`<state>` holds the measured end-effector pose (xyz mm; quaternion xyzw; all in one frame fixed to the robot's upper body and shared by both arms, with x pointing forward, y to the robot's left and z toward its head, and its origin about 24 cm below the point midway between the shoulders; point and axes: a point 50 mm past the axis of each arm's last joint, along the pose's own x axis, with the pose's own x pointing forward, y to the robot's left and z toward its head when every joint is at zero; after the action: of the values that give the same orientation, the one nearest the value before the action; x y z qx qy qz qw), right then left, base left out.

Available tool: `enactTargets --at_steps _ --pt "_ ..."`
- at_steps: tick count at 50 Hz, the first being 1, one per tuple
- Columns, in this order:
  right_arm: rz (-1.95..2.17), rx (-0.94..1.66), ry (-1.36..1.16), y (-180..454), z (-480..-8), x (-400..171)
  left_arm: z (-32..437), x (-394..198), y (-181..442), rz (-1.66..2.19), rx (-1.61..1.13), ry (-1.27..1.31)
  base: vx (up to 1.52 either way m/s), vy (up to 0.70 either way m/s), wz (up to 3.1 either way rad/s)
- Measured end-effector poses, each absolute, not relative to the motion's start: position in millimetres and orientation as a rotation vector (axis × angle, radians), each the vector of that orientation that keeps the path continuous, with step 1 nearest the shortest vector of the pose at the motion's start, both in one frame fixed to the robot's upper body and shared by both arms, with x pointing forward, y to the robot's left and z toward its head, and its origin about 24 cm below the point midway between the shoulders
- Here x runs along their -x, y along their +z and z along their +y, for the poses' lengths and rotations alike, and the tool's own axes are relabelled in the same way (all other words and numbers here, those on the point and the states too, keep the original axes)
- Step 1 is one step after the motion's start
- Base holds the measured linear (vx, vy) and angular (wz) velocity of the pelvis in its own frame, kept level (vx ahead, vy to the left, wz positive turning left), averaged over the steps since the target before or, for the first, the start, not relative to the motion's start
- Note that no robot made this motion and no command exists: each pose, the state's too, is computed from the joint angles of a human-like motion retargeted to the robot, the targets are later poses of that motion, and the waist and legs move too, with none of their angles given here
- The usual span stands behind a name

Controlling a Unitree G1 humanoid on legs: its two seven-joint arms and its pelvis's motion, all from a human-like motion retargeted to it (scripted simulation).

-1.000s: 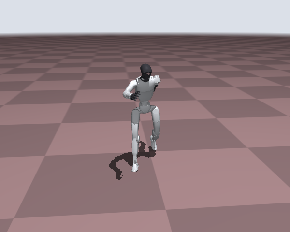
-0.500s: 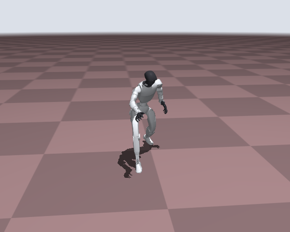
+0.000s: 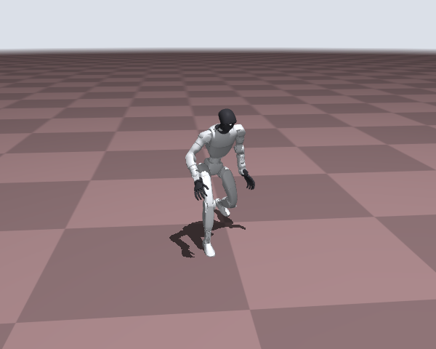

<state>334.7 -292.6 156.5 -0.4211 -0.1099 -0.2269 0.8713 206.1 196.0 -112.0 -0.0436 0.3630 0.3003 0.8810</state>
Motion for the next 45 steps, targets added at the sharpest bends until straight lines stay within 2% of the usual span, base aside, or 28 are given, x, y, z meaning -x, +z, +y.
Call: enactTargets --at_steps 5,8,10,13,15,18,23,28,30,32,33,36,38,39,42,45 --pt "0.267 0.792 -0.42 10.8 -290.5 -285.6 140.0 -308.5 -47.0 0.7 0.076 0.612 0.39 -0.08 0.19" --pt "0.684 0.693 -0.355 -78.5 -293.7 -191.6 105.1 -367.5 31.4 0.4 0.137 0.396 0.55 -0.15 0.62" --pt "0.899 0.627 -0.407 -110.6 -296.7 -111.6 85.5 -391.2 93.6 0.152 0.159 0.237 0.55 -0.12 0.99" --pt "1.169 0.519 -0.452 -123.7 -302.1 -7.3 78.6 -403.5 193.6 -0.209 0.304 0.162 0.44 0.0 1.15" --pt "1.338 0.409 -0.461 -125.3 -298.4 48.5 90.6 -398.1 249.1 -0.424 0.404 0.139 0.27 -0.27 0.07" --pt "1.5 0.233 -0.591 -119.0 -305.6 100.7 100.6 -380.2 329.7 -0.697 0.495 0.058 0.1 -0.29 -1.65" --pt "1.654 0.134 -0.695 -113.6 -308.0 143.0 112.3 -332.9 445.7 -1.064 0.169 0.004 0.11 0.19 -2.76" --pt "1.776 0.361 -0.553 -103.7 -331.4 147.1 139.6 -289.2 516.3 -1.244 -0.283 0.148 0.13 0.11 -2.79" --pt "1.726 0.405 -0.438 -107.1 -344.6 115.9 153.7 -257.1 552.5 -1.325 -0.485 0.275 0.1 -0.08 -2.71" --pt "1.588 0.38 -0.352 -111.7 -355.8 61.0 162.8 -209.0 593.9 -1.419 -0.717 0.437 0.05 -0.18 -2.42" --pt "1.559 0.387 -0.3 -110.7 -358.5 48.1 168.3 -197.9 607.2 -1.362 -0.889 0.529 -0.01 -0.08 -1.57" --pt "1.45 0.4 -0.403 -105.3 -370.7 17.7 191.4 -175.4 624.6 -1.273 -1.008 0.725 -0.15 0.21 -0.12" --pt "1.383 0.449 -0.472 -113.0 -360.6 -5.6 203.1 -178.0 623.6 -1.242 -0.945 0.75 -0.2 -0.02 0.24" --pt "1.349 0.486 -0.461 -119.8 -348.5 -24.1 207.9 -182.1 620.9 -1.257 -0.829 0.734 -0.28 -0.08 0.22" --pt "1.21 0.631 -0.306 -132.0 -304.2 -92.3 229.7 -211.0 598.0 -1.26 -0.405 0.685 -0.32 -0.07 0.21" --pt "1.064 0.744 -0.17 -124.4 -271.9 -160.1 264.1 -271.6 544.9 -1.023 -0.267 0.659 -0.24 -0.12 0.02"
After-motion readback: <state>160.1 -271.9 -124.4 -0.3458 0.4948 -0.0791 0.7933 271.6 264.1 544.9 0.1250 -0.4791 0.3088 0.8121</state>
